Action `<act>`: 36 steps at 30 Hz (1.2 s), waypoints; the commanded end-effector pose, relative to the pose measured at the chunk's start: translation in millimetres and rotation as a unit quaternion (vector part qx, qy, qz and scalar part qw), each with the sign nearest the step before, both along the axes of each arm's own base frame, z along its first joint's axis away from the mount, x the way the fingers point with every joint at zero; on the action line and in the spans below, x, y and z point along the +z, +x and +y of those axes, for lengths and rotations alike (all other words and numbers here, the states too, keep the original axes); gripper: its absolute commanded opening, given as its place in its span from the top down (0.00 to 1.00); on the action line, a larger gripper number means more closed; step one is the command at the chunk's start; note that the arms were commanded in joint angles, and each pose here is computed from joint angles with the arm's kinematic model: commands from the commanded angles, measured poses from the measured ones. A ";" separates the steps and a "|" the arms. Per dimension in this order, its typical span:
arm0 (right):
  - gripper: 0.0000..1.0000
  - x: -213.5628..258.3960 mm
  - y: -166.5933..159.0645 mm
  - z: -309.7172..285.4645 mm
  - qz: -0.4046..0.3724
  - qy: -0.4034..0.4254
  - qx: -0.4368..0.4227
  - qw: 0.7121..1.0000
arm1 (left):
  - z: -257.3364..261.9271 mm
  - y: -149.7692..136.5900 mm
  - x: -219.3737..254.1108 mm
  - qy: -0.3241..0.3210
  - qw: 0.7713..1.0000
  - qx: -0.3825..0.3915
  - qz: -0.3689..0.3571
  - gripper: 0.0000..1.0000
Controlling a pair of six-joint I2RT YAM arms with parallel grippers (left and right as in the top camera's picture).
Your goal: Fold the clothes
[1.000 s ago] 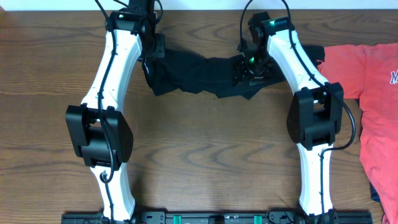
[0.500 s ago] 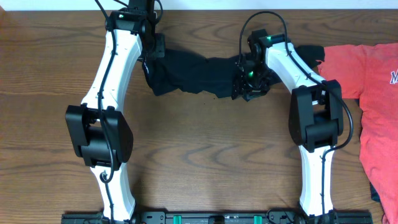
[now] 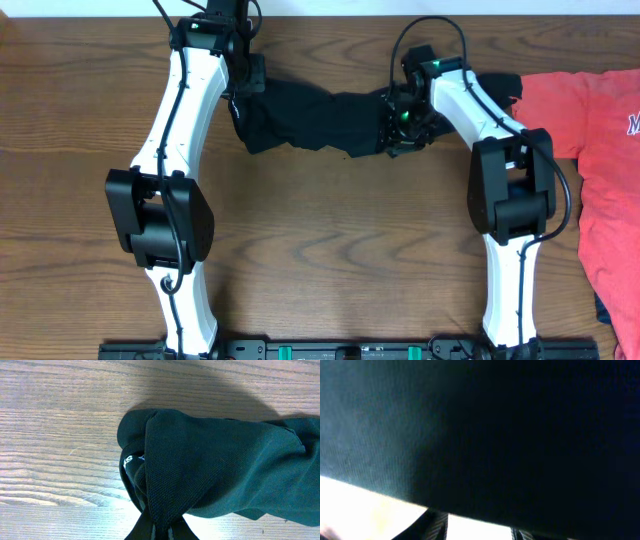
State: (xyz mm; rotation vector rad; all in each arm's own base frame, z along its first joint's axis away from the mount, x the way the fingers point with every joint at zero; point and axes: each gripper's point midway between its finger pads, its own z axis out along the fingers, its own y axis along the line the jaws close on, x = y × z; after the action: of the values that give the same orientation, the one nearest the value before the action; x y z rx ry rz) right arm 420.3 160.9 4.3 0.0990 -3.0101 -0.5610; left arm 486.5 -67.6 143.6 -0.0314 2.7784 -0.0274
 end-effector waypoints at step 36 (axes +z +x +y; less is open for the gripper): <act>0.65 -63.2 -44.6 -7.9 0.047 -0.065 -0.001 0.997 | 6.4 0.2 7.1 0.005 1.000 -0.007 -0.006 0.94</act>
State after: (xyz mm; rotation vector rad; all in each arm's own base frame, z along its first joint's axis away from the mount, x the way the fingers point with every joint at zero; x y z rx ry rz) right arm 419.2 161.6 -1.2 0.1248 -3.0923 -0.5108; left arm 485.9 -67.4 143.4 -0.0212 2.7812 -0.0253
